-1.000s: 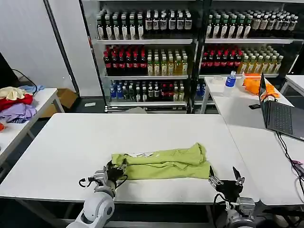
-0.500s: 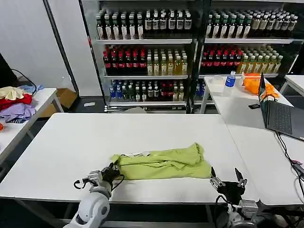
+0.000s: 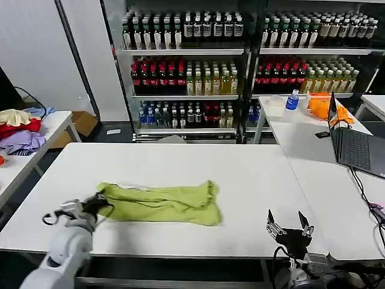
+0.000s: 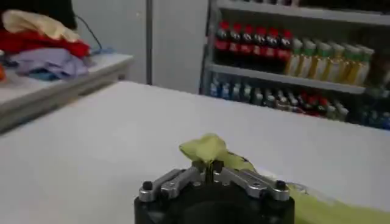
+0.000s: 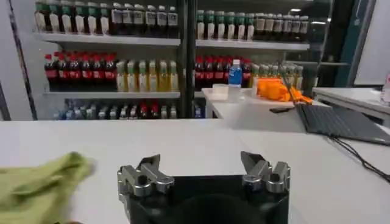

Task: Fold and organize the clothes.

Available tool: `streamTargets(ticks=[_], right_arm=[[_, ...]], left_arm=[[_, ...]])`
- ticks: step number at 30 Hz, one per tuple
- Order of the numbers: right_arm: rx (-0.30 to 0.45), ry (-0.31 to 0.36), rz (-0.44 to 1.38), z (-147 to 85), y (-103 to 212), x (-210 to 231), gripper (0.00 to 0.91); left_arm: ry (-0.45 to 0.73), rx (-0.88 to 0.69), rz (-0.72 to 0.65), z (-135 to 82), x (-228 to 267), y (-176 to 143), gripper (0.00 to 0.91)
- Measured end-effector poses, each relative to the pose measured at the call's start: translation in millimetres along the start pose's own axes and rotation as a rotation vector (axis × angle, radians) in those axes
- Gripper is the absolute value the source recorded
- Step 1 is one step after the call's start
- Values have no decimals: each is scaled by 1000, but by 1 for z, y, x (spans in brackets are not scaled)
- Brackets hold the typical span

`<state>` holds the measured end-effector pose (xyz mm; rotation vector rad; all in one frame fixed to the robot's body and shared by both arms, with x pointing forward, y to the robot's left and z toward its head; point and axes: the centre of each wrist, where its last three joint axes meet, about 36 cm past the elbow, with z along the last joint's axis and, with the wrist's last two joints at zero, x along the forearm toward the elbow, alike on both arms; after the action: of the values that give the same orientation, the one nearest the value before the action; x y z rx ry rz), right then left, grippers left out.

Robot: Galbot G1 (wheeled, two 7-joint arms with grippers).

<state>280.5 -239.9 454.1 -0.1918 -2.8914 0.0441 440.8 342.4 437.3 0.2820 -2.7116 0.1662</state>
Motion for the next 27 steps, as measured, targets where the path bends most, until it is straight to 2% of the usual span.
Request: streamTargets(ticks=[6, 13, 19, 27], right_arm=[[1, 2, 4, 1, -2, 2, 907], [6, 5, 2, 3, -2, 4, 907], [11, 6, -4, 3, -2, 4, 907], [13, 6, -10, 5, -1, 4, 907]], left_arm=[[-10, 58, 30, -22, 9, 8, 91], [20, 257, 216, -36, 30, -21, 91], [69, 410, 364, -31, 43, -59, 91], [144, 528, 478, -15, 44, -110, 91]])
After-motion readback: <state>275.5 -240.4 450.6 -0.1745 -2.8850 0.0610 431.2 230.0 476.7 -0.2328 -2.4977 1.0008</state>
